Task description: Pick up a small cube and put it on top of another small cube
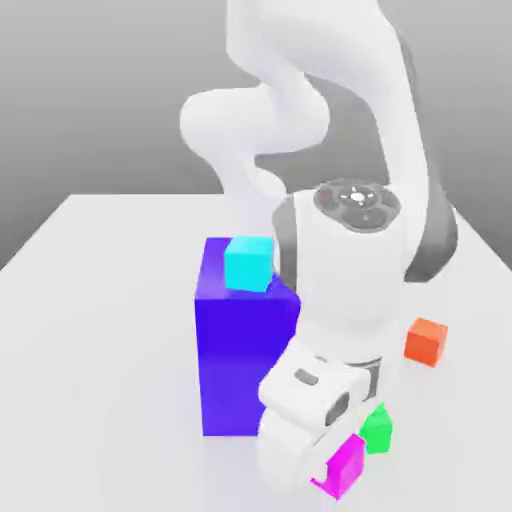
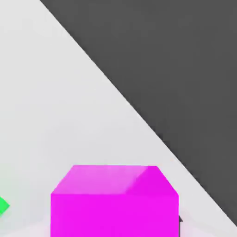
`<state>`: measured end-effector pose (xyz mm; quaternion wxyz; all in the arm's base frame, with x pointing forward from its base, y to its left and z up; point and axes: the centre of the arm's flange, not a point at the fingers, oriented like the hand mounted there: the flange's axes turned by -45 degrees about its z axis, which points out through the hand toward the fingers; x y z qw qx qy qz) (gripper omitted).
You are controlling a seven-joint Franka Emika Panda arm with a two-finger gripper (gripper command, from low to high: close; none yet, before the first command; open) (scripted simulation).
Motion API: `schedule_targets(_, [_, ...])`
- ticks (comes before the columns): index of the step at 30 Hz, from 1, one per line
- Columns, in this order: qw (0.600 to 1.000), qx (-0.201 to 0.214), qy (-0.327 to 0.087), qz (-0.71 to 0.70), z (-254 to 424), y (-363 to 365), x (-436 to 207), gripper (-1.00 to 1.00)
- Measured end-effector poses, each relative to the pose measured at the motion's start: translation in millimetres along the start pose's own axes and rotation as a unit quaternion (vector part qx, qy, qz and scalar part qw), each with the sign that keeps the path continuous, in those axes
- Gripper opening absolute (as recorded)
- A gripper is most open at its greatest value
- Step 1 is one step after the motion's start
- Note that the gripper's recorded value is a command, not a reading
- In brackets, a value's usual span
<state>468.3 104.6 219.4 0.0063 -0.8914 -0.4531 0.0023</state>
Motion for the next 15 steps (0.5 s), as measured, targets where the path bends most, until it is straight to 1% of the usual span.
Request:
schedule_targets(5, [0.996, -0.003, -0.001, -0.086, -19, -78, -6, -1.0])
schedule_targets(7, [0.993, -0.005, -0.002, -0.117, -13, -103, -4, -1.0])
schedule_targets(11, [0.995, -0.006, -0.002, -0.103, 27, -92, -14, -1.0])
schedule_targets(12, [0.995, -0.006, -0.002, -0.102, 36, -92, -15, 1.0])
schedule_targets(15, [0.995, -0.006, -0.002, -0.102, 36, -92, -15, 1.0])
